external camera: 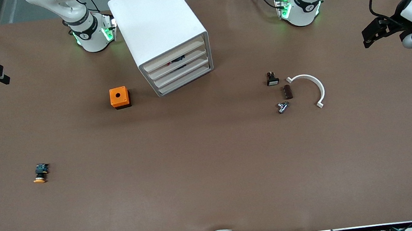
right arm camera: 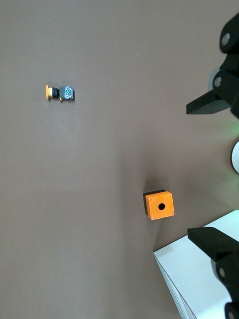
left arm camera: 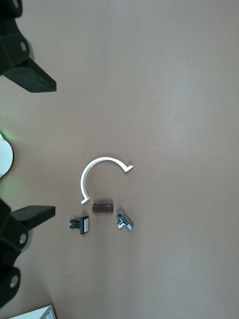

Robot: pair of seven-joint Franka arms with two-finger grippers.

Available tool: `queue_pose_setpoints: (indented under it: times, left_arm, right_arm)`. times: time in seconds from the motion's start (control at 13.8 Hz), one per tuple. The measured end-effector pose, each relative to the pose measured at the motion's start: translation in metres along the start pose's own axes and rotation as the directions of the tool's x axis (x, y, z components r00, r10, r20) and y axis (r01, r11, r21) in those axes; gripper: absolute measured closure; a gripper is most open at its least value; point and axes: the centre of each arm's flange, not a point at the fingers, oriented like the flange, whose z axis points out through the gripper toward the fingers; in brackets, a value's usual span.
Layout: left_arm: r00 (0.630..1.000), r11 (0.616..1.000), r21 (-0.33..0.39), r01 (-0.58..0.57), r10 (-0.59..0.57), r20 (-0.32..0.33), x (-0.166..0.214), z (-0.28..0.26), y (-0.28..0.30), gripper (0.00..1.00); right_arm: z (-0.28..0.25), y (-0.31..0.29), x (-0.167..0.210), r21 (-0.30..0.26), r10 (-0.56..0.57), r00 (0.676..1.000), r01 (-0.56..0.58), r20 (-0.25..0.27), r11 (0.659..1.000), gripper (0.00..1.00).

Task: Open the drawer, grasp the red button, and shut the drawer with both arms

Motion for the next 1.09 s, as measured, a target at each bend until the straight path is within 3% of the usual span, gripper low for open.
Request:
queue_pose_setpoints:
  times: [0.29,0.65,0.87,1.09]
  left_arm:
    - [1.0,1.0,-0.01,0.01,-0.01,-0.003,0.021,0.002,-0.006,0.0]
    - [0.998,0.999,-0.011,0.03,-0.03,0.051,0.04,0.03,-0.002,0.0]
    - [0.977,0.983,-0.007,0.184,-0.182,0.111,0.06,0.062,0.018,0.0]
    - [0.926,0.94,0.019,0.34,-0.339,0.164,0.085,0.103,0.056,0.0]
  right_arm:
    - [0.0,0.0,0.0,0.0,0.0,1.0,0.0,0.0,1.0,0.0]
    - [0.0,0.0,0.0,-0.002,0.0,1.0,0.0,0.0,1.0,0.0]
    - [-0.001,0.001,0.0,-0.01,0.001,1.0,-0.001,-0.002,1.0,0.0]
    - [-0.003,0.002,0.0,-0.013,0.001,1.0,-0.001,-0.014,1.0,0.0]
